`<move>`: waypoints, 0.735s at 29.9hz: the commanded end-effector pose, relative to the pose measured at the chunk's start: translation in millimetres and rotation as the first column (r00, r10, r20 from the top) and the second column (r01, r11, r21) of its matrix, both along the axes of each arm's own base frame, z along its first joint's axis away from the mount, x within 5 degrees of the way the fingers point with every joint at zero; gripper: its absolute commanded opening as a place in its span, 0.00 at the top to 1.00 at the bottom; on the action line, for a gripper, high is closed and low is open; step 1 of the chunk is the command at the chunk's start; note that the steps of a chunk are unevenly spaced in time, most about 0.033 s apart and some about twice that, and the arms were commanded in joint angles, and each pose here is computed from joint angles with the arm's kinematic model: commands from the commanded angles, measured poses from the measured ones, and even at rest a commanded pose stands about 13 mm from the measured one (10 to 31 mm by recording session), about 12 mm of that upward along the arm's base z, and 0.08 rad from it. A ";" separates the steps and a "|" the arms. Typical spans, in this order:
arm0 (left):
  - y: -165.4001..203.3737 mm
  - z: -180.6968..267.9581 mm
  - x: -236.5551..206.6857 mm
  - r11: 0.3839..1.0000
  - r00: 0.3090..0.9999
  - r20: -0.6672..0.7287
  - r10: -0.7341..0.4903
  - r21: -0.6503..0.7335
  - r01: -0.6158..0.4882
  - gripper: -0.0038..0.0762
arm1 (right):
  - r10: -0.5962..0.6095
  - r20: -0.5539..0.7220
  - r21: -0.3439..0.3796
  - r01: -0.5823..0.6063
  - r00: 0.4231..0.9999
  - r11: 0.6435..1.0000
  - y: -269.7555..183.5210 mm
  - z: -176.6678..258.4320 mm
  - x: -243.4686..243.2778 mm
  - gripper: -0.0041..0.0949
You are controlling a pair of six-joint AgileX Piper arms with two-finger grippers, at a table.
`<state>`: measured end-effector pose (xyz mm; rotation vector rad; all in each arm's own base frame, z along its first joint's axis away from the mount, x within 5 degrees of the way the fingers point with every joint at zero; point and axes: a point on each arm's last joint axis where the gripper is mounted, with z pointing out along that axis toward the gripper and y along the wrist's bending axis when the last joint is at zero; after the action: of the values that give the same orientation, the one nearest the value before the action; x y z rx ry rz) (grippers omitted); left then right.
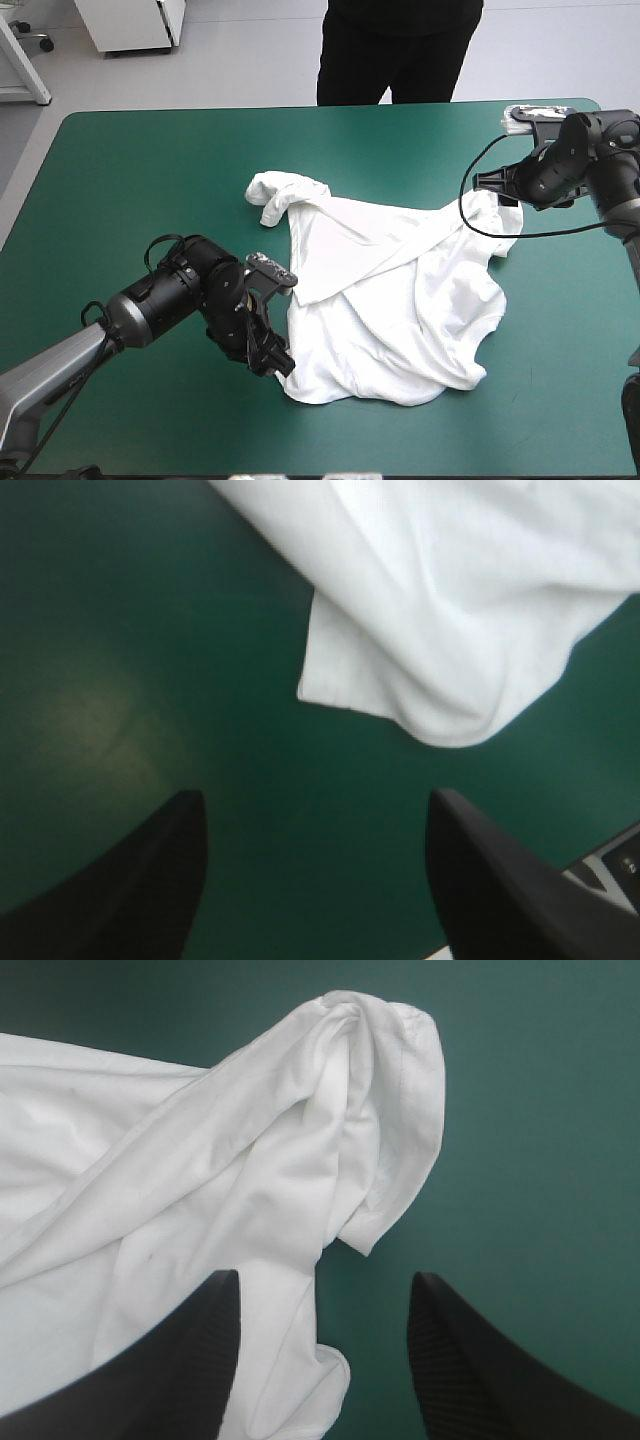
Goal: Fold the cloth
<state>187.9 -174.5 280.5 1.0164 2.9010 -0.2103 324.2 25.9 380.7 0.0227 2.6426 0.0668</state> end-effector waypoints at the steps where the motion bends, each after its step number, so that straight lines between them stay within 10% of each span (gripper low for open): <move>1: 0.0 -2.2 -11.0 0.998 1.000 -0.009 0.012 -0.060 -0.012 0.38 | -0.001 0.106 -0.003 0.001 0.994 1.000 -3.5 25.0 -9.4 0.47; 22: -40.5 -67.4 1.2 0.999 0.999 0.020 -0.042 0.007 0.042 0.38 | -0.003 0.104 -0.002 0.003 0.995 1.000 -3.5 24.9 -9.6 0.56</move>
<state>183.5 -210.8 211.5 1.1062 2.9075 -0.1877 324.2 25.9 380.7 0.0227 2.6417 0.0665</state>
